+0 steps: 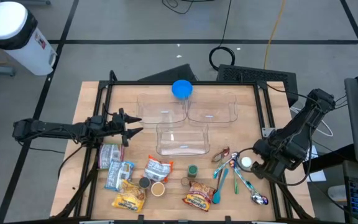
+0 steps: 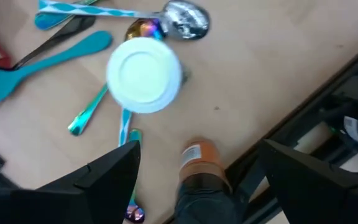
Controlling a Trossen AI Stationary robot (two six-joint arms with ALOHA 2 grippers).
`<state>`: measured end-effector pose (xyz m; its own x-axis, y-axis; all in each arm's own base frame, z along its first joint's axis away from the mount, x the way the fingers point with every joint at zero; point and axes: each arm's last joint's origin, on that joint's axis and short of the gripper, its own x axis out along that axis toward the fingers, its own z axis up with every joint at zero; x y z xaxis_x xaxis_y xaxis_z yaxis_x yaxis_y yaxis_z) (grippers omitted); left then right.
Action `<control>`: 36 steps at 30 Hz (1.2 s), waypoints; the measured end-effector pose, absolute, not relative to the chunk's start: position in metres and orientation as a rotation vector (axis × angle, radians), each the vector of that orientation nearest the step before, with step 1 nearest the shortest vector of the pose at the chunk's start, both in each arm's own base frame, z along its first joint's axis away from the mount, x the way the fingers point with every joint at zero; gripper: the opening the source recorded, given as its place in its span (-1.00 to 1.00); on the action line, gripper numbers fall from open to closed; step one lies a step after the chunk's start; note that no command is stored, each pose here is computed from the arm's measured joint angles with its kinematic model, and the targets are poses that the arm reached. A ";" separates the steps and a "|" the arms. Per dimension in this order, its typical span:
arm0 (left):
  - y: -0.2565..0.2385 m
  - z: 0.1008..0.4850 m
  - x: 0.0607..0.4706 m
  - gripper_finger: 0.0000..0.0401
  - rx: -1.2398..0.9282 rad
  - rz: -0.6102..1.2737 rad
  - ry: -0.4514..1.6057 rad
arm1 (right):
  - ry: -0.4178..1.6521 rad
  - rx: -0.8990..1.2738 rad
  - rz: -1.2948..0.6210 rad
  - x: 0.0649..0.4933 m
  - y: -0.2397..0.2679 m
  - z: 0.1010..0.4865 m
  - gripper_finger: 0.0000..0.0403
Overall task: Pick & Place Food Item
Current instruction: Put the black seasoning bottle into the top right transparent bin
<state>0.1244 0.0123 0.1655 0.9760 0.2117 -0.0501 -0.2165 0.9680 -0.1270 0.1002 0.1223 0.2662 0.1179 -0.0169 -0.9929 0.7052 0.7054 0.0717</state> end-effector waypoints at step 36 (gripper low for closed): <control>0.012 0.166 0.124 0.20 -0.133 0.216 0.036 | 1.328 0.696 -0.442 0.107 0.131 0.270 0.59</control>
<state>0.1244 0.0123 0.1655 0.9761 0.2115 -0.0496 -0.2162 0.9680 -0.1272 0.1065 0.1307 0.2696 0.2045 0.0930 -0.9744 0.6581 0.7239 0.2072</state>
